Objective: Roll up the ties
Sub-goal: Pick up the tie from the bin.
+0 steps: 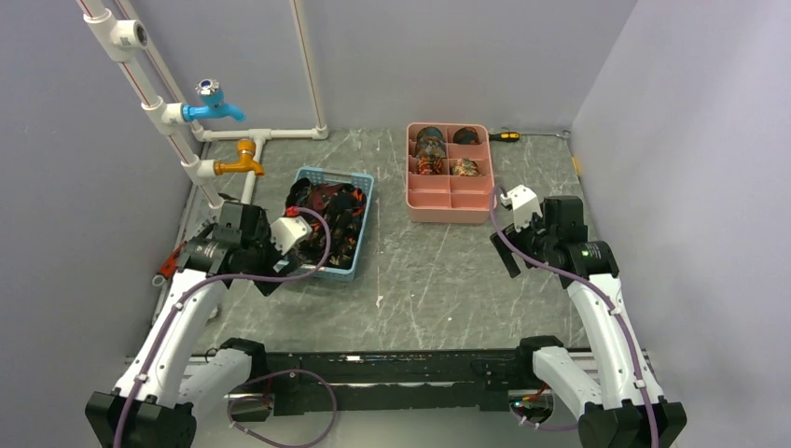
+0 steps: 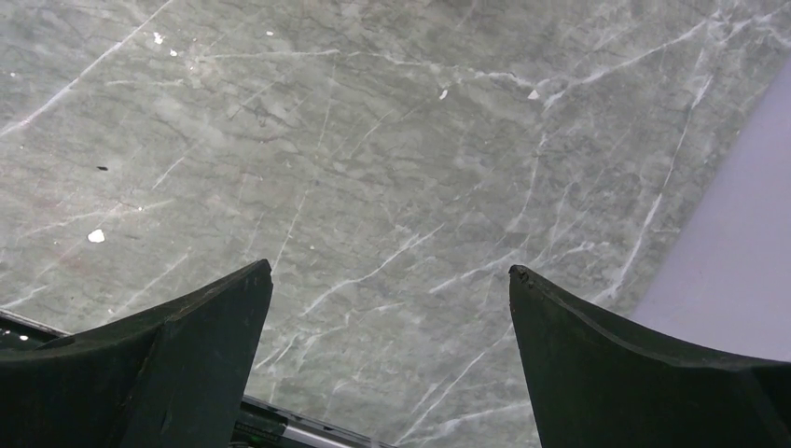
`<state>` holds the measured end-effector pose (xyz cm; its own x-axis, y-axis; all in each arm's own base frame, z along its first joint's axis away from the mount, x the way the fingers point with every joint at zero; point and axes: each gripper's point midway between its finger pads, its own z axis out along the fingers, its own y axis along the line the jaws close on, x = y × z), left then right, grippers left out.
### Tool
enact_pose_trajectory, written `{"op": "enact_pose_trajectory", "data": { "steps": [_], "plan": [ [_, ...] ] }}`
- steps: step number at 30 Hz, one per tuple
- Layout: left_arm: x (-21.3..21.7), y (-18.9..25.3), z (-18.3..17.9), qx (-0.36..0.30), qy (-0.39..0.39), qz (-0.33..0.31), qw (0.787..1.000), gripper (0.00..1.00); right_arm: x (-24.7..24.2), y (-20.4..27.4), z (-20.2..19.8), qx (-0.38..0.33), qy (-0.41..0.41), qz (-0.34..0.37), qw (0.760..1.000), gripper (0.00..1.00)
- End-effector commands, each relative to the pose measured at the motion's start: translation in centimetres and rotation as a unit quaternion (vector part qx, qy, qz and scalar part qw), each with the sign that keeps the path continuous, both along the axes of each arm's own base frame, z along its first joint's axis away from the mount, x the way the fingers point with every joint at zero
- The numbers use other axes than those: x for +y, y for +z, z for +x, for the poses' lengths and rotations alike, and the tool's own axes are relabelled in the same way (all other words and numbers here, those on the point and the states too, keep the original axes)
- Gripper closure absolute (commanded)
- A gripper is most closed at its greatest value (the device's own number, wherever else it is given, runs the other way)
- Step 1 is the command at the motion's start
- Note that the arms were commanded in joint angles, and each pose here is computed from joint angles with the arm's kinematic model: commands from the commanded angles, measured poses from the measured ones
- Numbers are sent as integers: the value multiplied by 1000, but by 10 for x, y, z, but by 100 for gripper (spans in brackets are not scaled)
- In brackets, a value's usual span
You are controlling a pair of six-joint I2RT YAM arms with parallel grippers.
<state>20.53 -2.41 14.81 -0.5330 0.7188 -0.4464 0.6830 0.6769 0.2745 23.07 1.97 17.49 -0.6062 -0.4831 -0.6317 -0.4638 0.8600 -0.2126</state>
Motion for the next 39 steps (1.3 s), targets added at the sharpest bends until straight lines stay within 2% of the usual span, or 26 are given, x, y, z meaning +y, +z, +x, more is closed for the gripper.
{"op": "enact_pose_trajectory", "data": {
  "steps": [1,5,11,17,20,24,35,37,39],
  "plan": [
    [-29,37,26,-47,-42,-33,997,1,8,19,6,-21,11,21,999,0],
    [-61,64,50,-72,-95,-43,992,1,12,21,9,-21,15,31,999,0],
    [-110,65,74,-50,-178,-49,982,2,15,25,9,-14,21,36,999,0],
    [-141,40,85,-7,-209,-58,976,21,12,32,10,-23,14,39,999,0],
    [-145,23,95,0,-201,-44,979,29,10,32,9,-22,13,36,999,0],
    [-142,5,106,2,-192,-21,981,34,8,32,9,-21,9,32,999,0],
    [-132,-49,115,33,-180,27,983,36,7,28,9,-17,8,32,999,0],
    [-133,-54,115,40,-182,25,982,43,7,27,9,-17,8,31,999,0],
    [-136,-55,113,48,-180,17,982,57,6,27,9,-17,6,29,999,0]
  ]
}}
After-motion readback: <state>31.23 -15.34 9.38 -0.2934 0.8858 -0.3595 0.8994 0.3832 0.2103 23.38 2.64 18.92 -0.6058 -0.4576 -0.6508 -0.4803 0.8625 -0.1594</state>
